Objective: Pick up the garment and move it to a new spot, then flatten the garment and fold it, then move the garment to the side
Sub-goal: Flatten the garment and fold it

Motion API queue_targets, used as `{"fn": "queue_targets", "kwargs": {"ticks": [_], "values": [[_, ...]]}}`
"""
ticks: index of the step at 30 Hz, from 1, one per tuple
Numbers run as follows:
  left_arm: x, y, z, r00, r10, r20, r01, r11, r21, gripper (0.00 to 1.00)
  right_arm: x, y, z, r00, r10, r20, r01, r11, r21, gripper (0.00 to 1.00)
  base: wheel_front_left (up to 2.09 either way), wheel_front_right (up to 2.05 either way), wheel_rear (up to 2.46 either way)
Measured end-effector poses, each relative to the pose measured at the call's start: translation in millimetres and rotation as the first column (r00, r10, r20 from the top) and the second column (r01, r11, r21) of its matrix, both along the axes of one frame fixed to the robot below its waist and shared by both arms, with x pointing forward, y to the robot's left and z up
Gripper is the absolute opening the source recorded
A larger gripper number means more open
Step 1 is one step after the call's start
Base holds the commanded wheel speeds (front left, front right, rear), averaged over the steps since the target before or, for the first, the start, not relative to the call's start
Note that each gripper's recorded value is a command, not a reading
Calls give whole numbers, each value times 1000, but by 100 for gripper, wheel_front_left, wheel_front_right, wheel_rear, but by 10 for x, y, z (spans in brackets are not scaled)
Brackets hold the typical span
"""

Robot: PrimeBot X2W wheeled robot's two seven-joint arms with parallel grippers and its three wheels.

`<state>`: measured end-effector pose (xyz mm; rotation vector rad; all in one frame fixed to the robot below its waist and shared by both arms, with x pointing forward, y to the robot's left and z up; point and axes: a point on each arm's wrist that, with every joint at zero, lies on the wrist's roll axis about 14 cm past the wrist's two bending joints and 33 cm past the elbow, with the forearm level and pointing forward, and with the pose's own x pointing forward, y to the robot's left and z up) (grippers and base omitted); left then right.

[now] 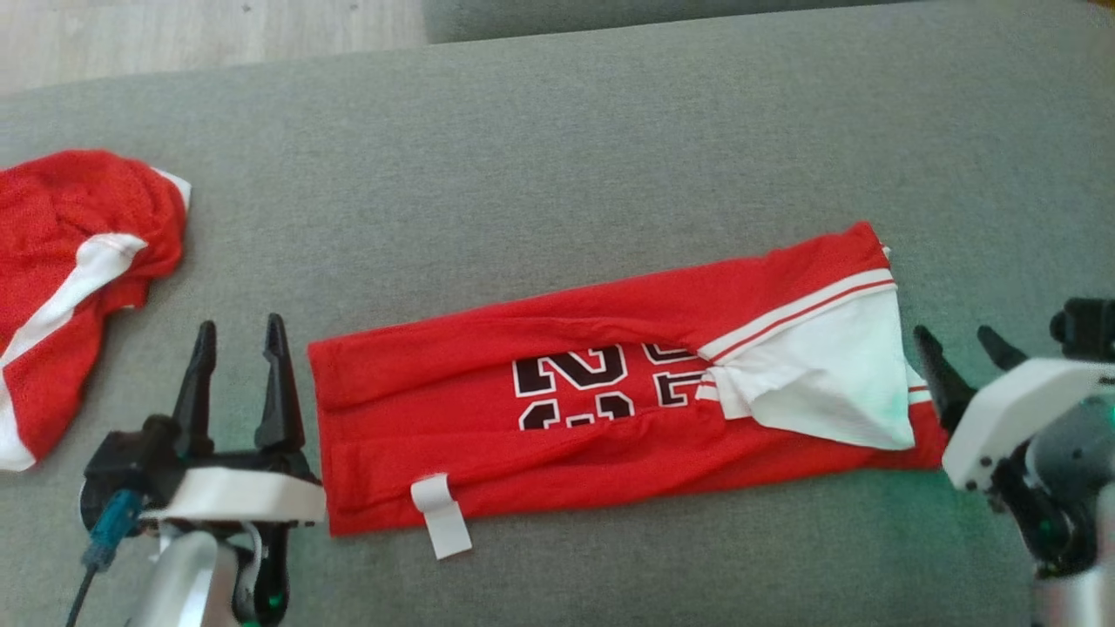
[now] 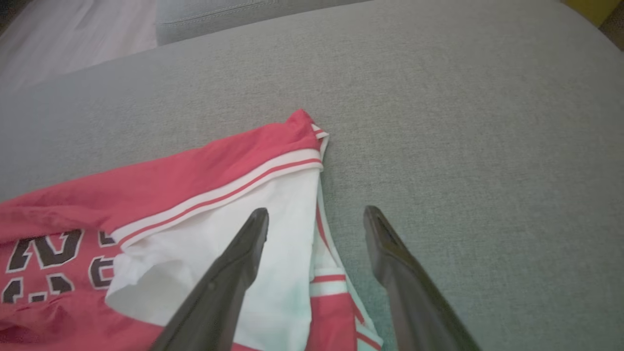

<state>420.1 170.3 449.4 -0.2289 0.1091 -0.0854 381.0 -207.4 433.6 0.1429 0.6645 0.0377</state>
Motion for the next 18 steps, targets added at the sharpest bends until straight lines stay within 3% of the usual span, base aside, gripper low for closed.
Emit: {"fn": "queue_targets", "kwargs": {"ticks": [6, 13, 18], "values": [[-38, 63, 37, 1000, 15, 15, -15, 1000, -1, 100, 212, 51, -169, 999, -2, -46, 3, 1000, 12, 100, 0, 0, 0], [20, 124, 35, 1000, 25, 18, -25, 1000, 17, 100, 201, 211, -600, 980, 28, -195, -21, 999, 41, 100, 0, 0, 0], [24, 144, 13, 999, 31, 13, -31, 999, 11, 100, 248, 276, -690, 965, 53, -257, -44, 998, 40, 100, 0, 0, 0]]}}
